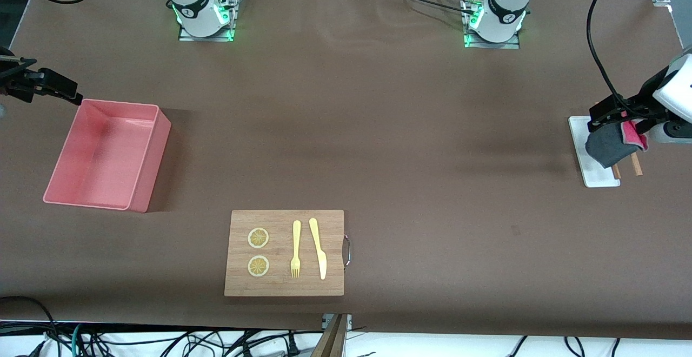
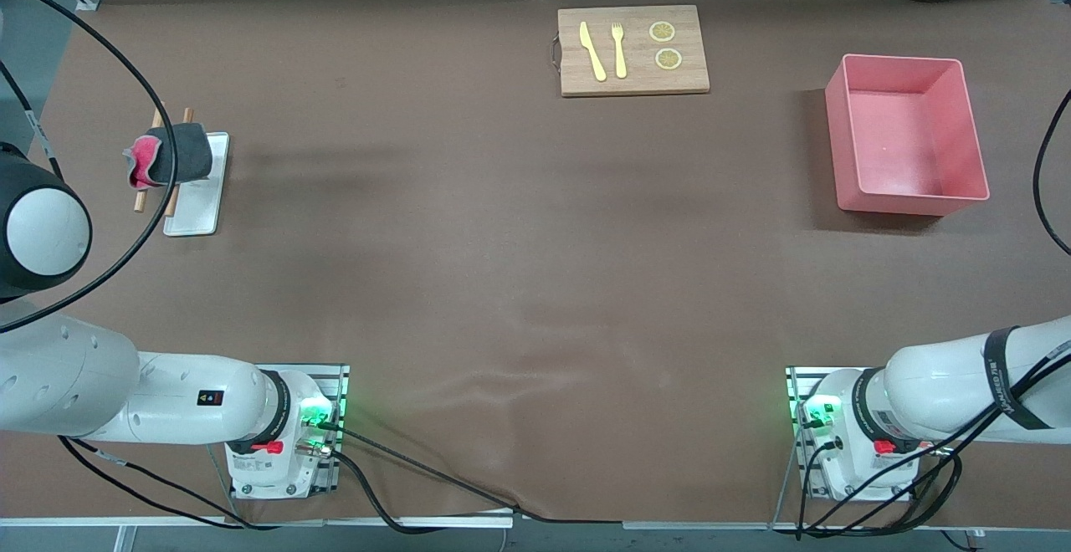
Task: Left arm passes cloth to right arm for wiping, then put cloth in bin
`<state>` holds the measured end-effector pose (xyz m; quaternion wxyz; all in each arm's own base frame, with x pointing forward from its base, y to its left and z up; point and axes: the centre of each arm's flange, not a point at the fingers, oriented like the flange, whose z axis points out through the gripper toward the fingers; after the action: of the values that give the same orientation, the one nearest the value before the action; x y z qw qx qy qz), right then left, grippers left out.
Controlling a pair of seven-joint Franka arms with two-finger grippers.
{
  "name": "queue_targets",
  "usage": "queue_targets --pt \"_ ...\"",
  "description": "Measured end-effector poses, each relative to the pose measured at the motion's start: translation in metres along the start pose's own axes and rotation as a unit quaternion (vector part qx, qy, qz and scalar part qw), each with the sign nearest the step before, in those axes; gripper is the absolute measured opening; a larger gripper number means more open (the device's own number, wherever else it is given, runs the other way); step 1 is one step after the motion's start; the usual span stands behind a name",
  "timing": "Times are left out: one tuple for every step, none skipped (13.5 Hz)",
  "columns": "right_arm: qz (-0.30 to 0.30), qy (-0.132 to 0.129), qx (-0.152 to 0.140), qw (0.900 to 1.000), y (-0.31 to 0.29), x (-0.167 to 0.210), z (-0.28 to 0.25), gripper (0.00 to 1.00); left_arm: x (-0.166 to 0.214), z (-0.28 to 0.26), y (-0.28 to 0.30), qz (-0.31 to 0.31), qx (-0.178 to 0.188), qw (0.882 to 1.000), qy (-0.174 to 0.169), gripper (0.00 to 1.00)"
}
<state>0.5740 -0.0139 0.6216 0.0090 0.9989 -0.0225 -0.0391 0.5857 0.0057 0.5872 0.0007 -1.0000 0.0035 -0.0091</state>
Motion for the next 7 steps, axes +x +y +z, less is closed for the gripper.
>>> queue_targets --pt "0.000 0.000 0.000 1.000 0.0000 0.0000 0.0000 1.00 0.0000 0.0000 0.0000 0.000 0.000 1.000 0.000 1.00" --pt "0.000 0.000 0.000 1.000 0.0001 0.0000 0.0000 1.00 0.0000 0.0000 0.0000 0.000 0.000 1.000 0.000 1.00" --pt "0.000 0.000 0.000 1.000 0.0001 0.0000 0.0000 1.00 0.0000 0.0001 0.0000 0.000 0.000 1.000 0.000 1.00" --pt "0.000 0.000 0.000 1.000 0.0002 0.0000 0.0000 1.00 0.0000 0.0001 0.0000 -0.002 0.000 1.000 0.000 1.00" --pt "0.000 0.000 0.000 1.000 0.0005 0.0000 0.0000 1.00 0.0000 0.0001 0.0000 -0.004 0.000 1.000 0.000 1.00" --pt "0.001 0.000 0.000 1.000 0.0009 0.0000 0.0001 1.00 0.0000 0.0001 0.0000 -0.006 0.000 1.000 0.000 1.00" --pt "0.001 0.000 0.000 1.000 0.0012 0.0000 0.0001 1.00 0.0000 0.0001 0.0000 -0.006 0.000 1.000 0.000 1.00"
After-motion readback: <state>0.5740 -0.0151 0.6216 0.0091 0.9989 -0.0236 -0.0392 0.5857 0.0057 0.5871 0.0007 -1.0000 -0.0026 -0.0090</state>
